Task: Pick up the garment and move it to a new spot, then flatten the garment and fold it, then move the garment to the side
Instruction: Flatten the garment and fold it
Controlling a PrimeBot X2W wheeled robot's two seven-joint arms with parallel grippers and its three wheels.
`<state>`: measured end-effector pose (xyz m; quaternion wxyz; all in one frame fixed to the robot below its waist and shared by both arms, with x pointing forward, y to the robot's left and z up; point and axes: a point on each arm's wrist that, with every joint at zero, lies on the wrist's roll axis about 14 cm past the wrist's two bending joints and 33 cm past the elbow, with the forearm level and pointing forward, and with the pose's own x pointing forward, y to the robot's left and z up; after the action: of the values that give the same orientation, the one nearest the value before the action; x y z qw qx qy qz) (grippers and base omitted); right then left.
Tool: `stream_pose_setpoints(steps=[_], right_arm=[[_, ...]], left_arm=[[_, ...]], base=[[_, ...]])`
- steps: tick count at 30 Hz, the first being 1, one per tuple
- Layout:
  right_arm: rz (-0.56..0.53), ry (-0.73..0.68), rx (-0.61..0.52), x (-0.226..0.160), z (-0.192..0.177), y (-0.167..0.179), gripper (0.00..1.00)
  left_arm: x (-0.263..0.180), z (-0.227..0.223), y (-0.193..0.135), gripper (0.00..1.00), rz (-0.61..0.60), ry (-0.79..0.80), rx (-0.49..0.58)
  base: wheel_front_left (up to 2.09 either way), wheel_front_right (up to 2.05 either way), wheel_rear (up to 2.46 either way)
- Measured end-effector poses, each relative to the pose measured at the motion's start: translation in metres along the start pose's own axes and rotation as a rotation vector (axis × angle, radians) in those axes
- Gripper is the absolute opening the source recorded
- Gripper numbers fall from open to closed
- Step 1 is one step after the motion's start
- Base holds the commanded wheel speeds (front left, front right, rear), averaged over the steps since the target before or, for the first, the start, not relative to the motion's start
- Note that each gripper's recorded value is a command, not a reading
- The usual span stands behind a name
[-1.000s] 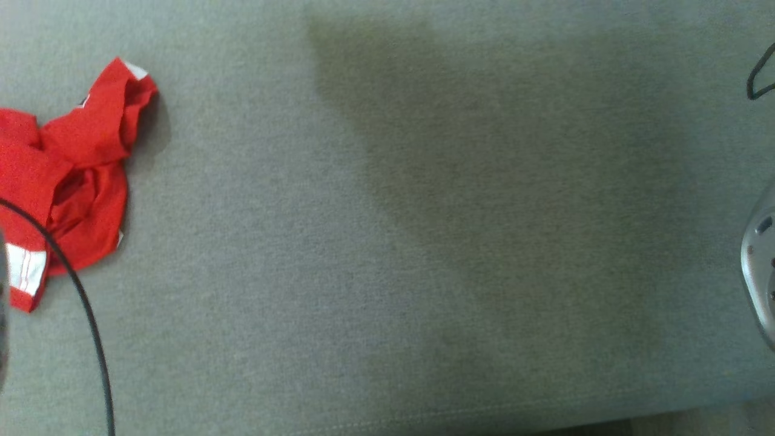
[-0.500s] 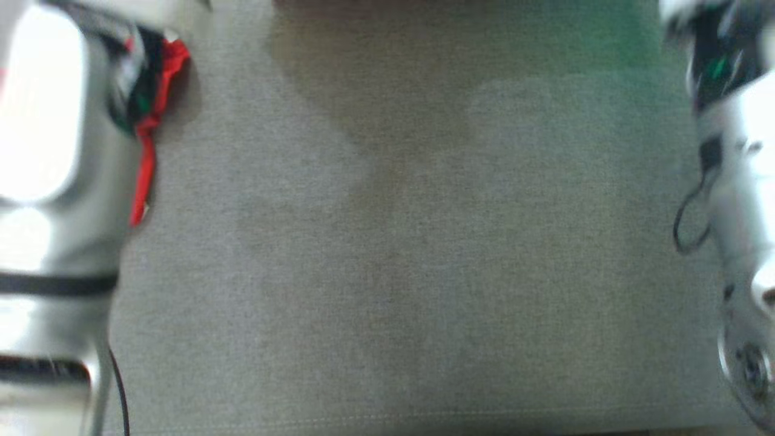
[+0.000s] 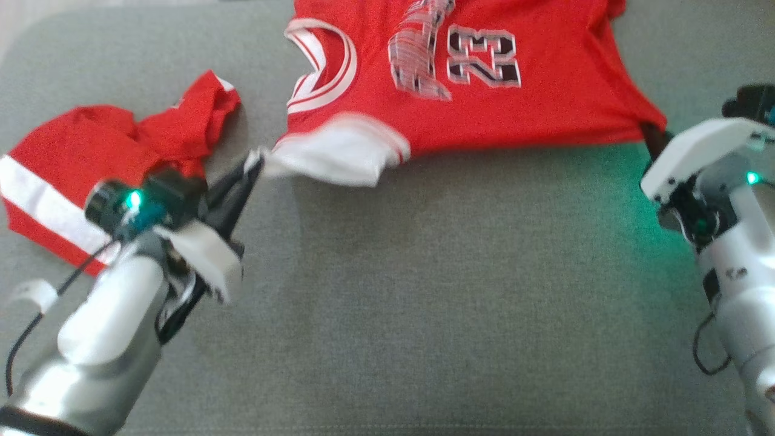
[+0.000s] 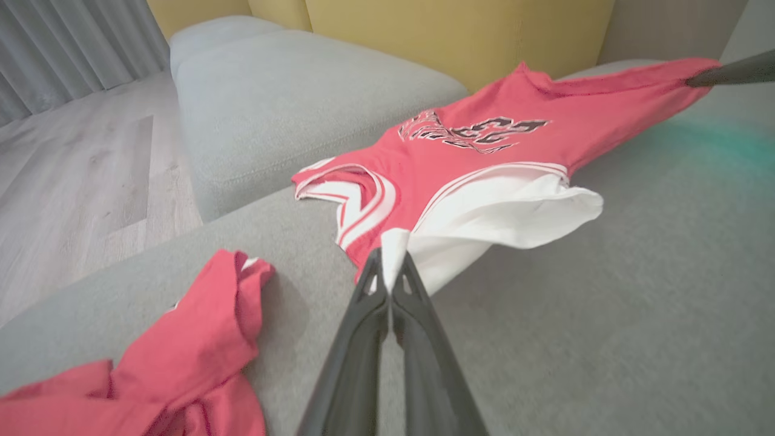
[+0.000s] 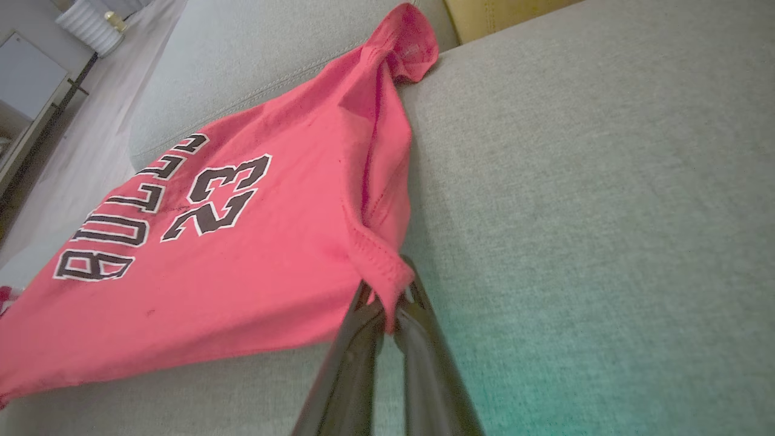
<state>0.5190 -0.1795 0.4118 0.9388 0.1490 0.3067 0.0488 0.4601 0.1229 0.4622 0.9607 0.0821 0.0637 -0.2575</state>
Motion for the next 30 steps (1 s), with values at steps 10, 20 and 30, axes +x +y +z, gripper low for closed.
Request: stream_pose_setpoints(steps=[10,20,30], right_arm=[[-0.006,0.116,-0.039,-0.033,-0.031,-0.007,0.00],[-0.047,0.245,-0.189,-0.057,-0.054,-0.033,0.00],[-0.057,0.395,-0.253,-0.091,-0.078,-0.051,0.00]], left_arm=[[-0.057,-0.024,-0.025,0.00,-0.083,0.117,-0.015],[-0.080,-0.023,-0.054,0.00,-0.167,0.135,-0.091],[-0.107,-0.025,-0.080,0.00,-0.264,0.206,-0.146]], base=[[0.00,0.00,0.00],[0.00,0.00,0.00],[0.00,0.00,0.00]])
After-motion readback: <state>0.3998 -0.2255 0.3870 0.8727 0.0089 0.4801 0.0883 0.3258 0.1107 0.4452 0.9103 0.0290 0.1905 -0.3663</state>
